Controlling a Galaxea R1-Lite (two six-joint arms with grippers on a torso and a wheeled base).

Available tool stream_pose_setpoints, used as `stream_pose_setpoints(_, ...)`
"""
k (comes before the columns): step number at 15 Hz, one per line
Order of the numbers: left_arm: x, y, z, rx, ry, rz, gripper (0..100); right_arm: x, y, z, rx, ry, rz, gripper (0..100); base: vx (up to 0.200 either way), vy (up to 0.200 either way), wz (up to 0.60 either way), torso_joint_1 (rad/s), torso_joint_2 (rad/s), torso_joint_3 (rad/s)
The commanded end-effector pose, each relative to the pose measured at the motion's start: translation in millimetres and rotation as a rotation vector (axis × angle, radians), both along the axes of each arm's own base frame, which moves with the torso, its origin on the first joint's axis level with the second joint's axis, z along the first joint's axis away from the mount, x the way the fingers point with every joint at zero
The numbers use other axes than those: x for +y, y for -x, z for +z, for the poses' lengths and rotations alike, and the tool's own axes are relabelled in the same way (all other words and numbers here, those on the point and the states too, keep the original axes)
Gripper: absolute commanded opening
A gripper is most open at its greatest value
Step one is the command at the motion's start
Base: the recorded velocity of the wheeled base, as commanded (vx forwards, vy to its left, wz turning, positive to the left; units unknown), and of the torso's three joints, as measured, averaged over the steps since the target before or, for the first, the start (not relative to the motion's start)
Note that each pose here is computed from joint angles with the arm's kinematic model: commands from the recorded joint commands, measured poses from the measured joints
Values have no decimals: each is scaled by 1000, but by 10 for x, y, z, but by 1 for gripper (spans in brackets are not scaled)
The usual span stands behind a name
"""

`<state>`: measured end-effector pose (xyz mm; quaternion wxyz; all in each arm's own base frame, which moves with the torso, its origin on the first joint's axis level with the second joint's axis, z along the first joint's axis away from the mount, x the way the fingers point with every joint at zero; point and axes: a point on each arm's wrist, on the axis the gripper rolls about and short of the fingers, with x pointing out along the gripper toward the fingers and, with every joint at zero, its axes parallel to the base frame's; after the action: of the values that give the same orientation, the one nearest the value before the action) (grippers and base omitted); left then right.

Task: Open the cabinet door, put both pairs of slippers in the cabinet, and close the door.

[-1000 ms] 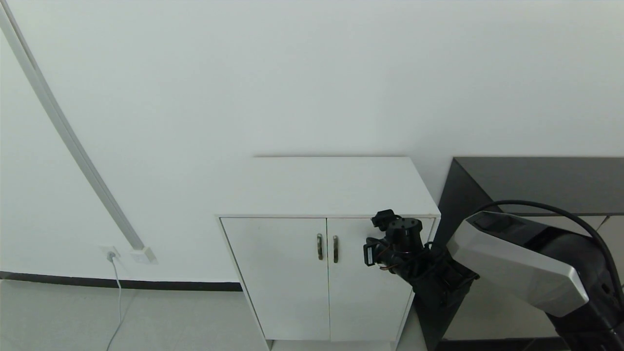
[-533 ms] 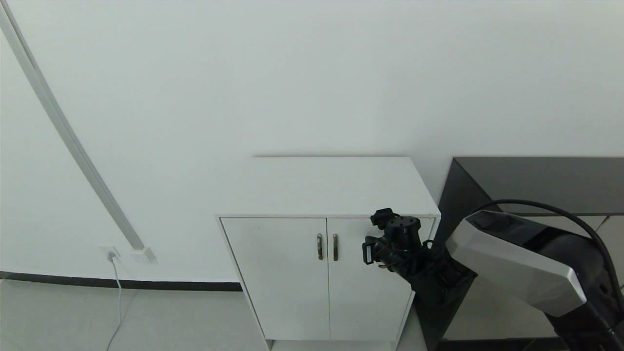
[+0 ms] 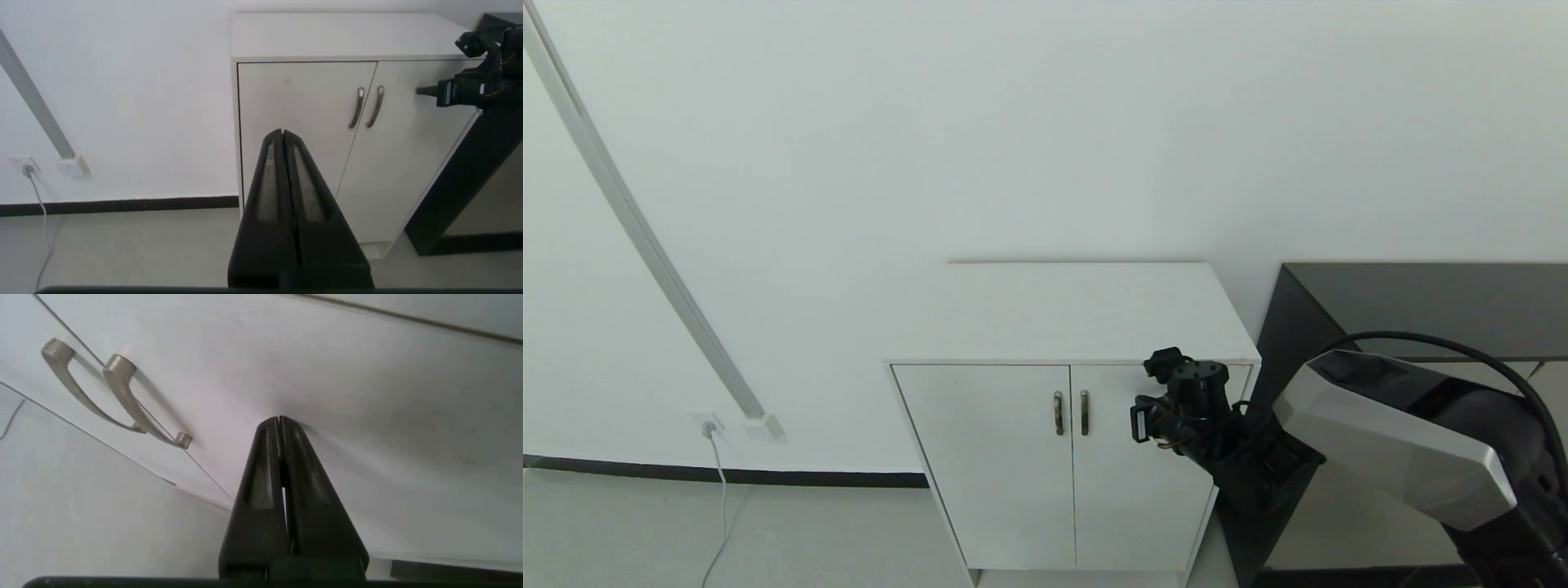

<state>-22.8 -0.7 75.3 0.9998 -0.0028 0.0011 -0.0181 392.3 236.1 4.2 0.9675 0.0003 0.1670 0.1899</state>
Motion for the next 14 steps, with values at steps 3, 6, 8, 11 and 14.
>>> stream_pose_setpoints(3, 0, -1, 0, 1, 1, 1, 0, -180, 489, 441, -35, -14, 24, 0, 0, 0, 0, 0, 0, 0)
stream_pose_setpoints(6, 0, -1, 0, 1, 1, 1, 0, -474, 721, 656, -58, -11, -56, 0, 0, 0, 0, 0, 0, 0)
stream_pose_setpoints(8, 0, -1, 0, 1, 1, 1, 0, -693, 859, 801, -76, -11, -106, 0, 0, 0, 0, 0, 0, 0)
stream_pose_setpoints(11, 0, -1, 0, 1, 1, -1, 0, -962, 1131, 987, -95, 12, -195, 0, 0, 0, 0, 0, 0, 0)
stream_pose_setpoints(14, 0, 0, 0, -1, 1, 1, 0, -1238, 1371, 1131, -132, 74, -278, 0, 0, 0, 0, 0, 0, 0)
